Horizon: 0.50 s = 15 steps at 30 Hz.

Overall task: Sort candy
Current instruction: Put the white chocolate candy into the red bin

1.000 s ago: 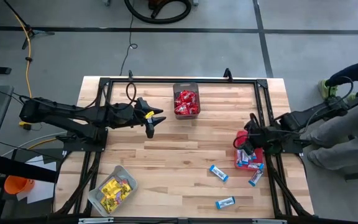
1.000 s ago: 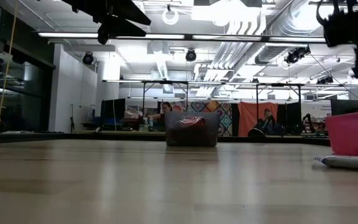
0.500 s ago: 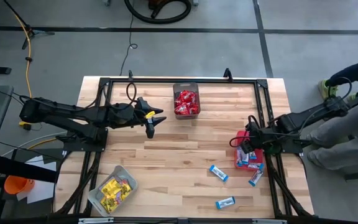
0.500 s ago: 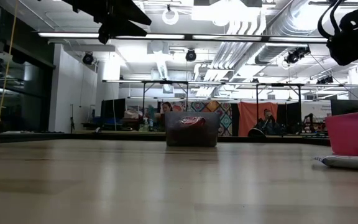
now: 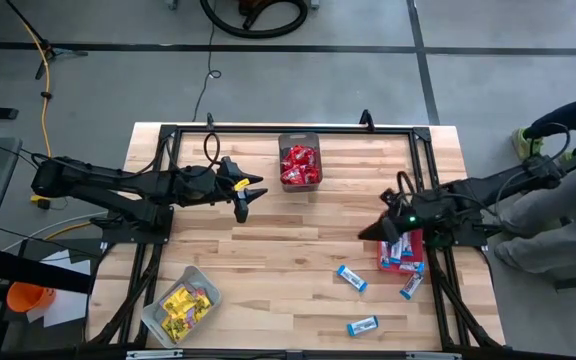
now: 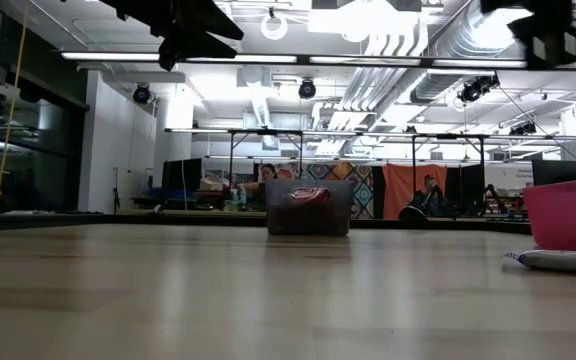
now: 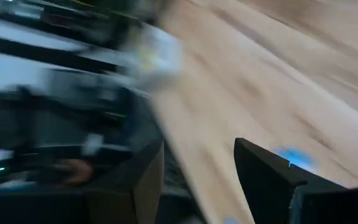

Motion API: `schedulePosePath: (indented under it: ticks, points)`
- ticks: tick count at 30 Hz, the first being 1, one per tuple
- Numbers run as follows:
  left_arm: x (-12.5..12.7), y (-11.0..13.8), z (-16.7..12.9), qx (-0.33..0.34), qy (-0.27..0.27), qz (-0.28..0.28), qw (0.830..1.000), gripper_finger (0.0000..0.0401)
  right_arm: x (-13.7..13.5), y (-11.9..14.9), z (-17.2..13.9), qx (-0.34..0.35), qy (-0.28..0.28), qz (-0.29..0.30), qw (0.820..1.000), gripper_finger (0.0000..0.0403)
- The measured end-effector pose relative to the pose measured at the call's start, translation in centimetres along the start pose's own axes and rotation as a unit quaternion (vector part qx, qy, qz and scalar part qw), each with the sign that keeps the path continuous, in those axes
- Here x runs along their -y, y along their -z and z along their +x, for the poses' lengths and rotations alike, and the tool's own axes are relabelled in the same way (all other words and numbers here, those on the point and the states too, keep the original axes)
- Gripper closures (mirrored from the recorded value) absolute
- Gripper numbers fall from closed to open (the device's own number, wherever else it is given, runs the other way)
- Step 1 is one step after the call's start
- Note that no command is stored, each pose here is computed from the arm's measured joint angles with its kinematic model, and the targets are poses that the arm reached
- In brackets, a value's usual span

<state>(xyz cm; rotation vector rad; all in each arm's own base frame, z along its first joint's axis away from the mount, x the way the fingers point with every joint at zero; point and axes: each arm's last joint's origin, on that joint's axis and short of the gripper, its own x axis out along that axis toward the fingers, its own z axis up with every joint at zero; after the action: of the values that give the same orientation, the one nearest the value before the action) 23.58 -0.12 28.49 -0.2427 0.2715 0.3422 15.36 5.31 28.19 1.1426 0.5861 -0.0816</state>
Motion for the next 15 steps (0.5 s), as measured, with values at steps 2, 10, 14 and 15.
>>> schedulePosePath:
  ticks: [2,10,14,15]
  points:
    - [0.0,0.0,0.0,0.0,0.0,0.0,1.0,0.0236,-1.4,-0.4,1.0,0.021,-0.057,-0.025,0.998,0.0213]
    - [0.0,0.0,0.0,0.0,0.001,0.0,1.0,0.0236,-5.0,-0.6,5.5,-0.111,0.054,-0.153,0.98,0.0213]
    - [0.0,0.0,0.0,0.0,0.001,0.0,1.0,0.0236,-6.6,-0.9,7.1,-0.182,0.19,-0.231,0.937,0.0213]
    - [0.0,0.0,0.0,0.0,0.001,0.0,1.0,0.0236,-6.7,-0.9,7.5,-0.196,0.217,-0.247,0.924,0.0213]
